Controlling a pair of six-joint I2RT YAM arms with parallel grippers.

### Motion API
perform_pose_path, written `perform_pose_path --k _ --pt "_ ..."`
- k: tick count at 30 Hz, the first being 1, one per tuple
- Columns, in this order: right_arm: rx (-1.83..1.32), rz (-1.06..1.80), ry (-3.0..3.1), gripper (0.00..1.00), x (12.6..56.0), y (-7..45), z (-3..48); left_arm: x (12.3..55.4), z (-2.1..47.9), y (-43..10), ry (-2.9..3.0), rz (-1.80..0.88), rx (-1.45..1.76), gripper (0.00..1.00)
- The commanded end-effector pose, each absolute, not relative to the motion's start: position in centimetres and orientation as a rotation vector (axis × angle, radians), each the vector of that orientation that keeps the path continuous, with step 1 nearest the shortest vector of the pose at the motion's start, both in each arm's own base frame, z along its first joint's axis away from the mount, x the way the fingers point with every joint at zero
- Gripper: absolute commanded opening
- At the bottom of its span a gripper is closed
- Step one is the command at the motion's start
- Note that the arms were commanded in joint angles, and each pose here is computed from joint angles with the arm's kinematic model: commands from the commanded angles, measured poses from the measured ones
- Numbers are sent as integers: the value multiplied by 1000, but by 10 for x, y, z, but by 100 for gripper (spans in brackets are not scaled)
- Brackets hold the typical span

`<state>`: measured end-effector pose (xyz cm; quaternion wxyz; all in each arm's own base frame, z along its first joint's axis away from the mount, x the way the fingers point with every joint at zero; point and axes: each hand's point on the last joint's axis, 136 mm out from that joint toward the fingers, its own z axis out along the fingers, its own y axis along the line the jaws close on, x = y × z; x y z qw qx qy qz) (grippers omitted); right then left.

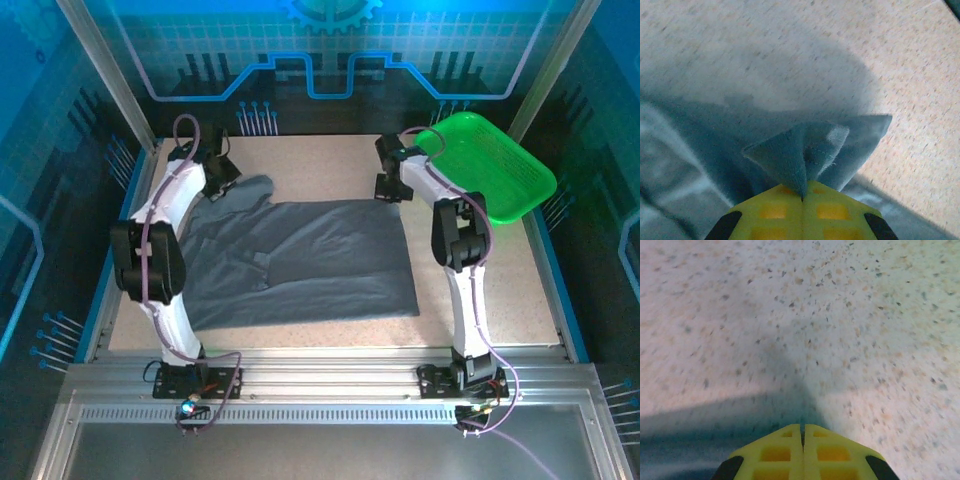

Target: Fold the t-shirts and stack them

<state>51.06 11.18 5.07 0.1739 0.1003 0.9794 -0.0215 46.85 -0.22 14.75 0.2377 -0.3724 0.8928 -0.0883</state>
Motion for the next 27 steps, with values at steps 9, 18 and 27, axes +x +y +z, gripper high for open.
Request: perform_pose_path --k 9,18,27 --pt "183 32 2606 0 461 118 122 352 178 41 2226 -158 -1266 0" --pt "242 32 2703 0 397 104 88 257 150 56 2226 -40 -1382 0" --pt "245 9 2783 0 364 102 67 203 127 68 2214 103 -1467 0"
